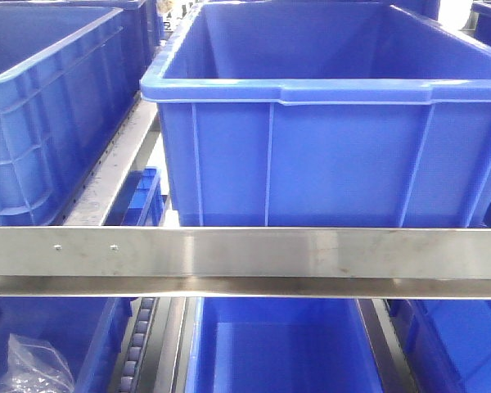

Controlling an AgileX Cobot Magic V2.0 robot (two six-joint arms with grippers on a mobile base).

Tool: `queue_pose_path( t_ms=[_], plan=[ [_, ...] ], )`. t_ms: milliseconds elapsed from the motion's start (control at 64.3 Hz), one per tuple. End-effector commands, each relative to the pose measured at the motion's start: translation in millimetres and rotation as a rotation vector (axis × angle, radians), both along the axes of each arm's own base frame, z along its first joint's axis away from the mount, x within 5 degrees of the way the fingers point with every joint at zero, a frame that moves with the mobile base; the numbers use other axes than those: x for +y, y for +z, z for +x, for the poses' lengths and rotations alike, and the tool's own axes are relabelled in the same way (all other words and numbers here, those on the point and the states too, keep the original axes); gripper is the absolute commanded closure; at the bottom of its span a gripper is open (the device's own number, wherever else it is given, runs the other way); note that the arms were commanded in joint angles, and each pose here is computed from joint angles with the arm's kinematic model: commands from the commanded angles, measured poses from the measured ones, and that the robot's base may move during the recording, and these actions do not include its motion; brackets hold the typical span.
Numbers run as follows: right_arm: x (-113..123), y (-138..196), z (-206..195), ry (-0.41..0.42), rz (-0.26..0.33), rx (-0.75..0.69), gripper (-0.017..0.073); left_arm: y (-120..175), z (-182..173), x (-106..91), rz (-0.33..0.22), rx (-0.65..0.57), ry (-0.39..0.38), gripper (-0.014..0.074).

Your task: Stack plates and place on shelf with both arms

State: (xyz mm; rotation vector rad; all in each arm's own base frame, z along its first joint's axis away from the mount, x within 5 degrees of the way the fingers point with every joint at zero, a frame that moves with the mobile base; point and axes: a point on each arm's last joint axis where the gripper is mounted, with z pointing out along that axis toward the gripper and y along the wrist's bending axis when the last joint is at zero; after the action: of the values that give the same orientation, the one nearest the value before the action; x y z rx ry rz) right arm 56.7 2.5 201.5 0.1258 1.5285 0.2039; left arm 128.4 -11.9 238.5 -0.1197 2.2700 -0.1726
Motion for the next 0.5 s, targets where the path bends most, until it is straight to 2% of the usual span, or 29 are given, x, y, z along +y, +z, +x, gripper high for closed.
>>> queue_pose_path(
  t_ms=[0,156,482],
  plan=[
    [0.4,9.0,-2.3,0.004,0.01,-0.106,0.0534,14.1,5.6,-1.3,-0.013,-0.096,-0.001,0.051],
    [0.0,6.2,-1.9,-0.006,-0.056,-0.079,0.0534,14.1,5.6,-1.3,-0.013,-0.096,-0.001,0.051],
    [0.0,5.9,-1.9,-0.006,-0.056,-0.076,0.0534,14.1,5.6,-1.3,-0.013,-0.096,-0.001,0.051]
  ],
)
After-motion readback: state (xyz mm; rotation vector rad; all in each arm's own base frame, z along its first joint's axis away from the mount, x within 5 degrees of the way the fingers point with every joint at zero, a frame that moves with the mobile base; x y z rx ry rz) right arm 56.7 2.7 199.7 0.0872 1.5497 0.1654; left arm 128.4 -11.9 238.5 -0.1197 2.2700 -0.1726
